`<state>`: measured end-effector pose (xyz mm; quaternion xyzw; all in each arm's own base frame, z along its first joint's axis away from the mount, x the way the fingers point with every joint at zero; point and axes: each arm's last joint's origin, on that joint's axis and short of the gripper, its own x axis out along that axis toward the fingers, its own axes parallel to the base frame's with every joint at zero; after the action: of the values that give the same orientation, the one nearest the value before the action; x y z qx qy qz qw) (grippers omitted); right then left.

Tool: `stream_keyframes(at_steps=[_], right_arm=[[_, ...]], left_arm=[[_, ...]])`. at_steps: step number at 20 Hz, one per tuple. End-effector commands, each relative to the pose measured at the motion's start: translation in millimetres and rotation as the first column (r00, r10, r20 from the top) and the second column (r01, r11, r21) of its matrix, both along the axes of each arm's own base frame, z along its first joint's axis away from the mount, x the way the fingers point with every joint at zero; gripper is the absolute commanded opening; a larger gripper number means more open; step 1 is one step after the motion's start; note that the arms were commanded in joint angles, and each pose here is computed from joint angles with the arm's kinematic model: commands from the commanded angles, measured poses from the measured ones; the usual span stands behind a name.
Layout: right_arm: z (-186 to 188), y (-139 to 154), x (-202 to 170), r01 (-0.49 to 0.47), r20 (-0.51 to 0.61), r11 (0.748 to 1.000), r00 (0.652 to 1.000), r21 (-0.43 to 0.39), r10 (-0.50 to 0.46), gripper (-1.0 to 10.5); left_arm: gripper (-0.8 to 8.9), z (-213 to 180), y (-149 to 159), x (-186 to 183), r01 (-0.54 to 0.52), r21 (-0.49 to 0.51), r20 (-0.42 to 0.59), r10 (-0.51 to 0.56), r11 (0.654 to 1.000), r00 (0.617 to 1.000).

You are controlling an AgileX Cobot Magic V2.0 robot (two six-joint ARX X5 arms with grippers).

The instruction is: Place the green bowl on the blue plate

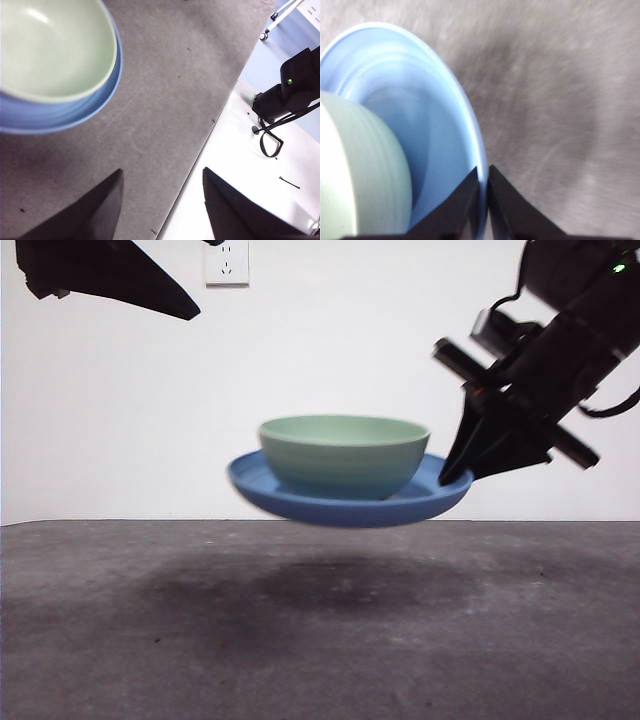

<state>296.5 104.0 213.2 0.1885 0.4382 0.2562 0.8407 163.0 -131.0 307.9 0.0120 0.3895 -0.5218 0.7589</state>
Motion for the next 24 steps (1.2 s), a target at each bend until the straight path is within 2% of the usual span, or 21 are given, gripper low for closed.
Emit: stream_keyframes(at_steps=[1,10,16,19,24], right_arm=[[-8.5,12.3,7.6,0.003,-0.026,1.0,1.0,0.017,-0.003,0.1],[-57.3,28.4,19.6,0.003,-0.141,1.0,0.99,-0.018,-0.006,0.1],[-61.4,29.1,19.5,0.0,-0.157,1.0,0.988,-0.025,-0.004,0.1],[-61.5,29.0,19.2,0.005,-0.164,1.0,0.986,-0.023,-0.009,2.0],[-48.8,26.6,16.4,0.028,-0.128,0.999,0.991,-0.041,-0.033,2.2]], left_arm=[[2.52,2.6,-2.0,1.3,0.015,-0.008,0.019,-0.015,1.0,1.0],[2.52,2.6,-2.0,1.3,0.015,-0.008,0.019,-0.014,1.0,1.0],[2.52,2.6,-2.0,1.3,0.015,-0.008,0.019,-0.014,1.0,1.0],[2.52,2.6,-2.0,1.3,0.015,-0.008,0.019,-0.014,1.0,1.0],[2.52,2.6,-2.0,1.3,0.015,-0.008,0.019,-0.014,1.0,1.0]])
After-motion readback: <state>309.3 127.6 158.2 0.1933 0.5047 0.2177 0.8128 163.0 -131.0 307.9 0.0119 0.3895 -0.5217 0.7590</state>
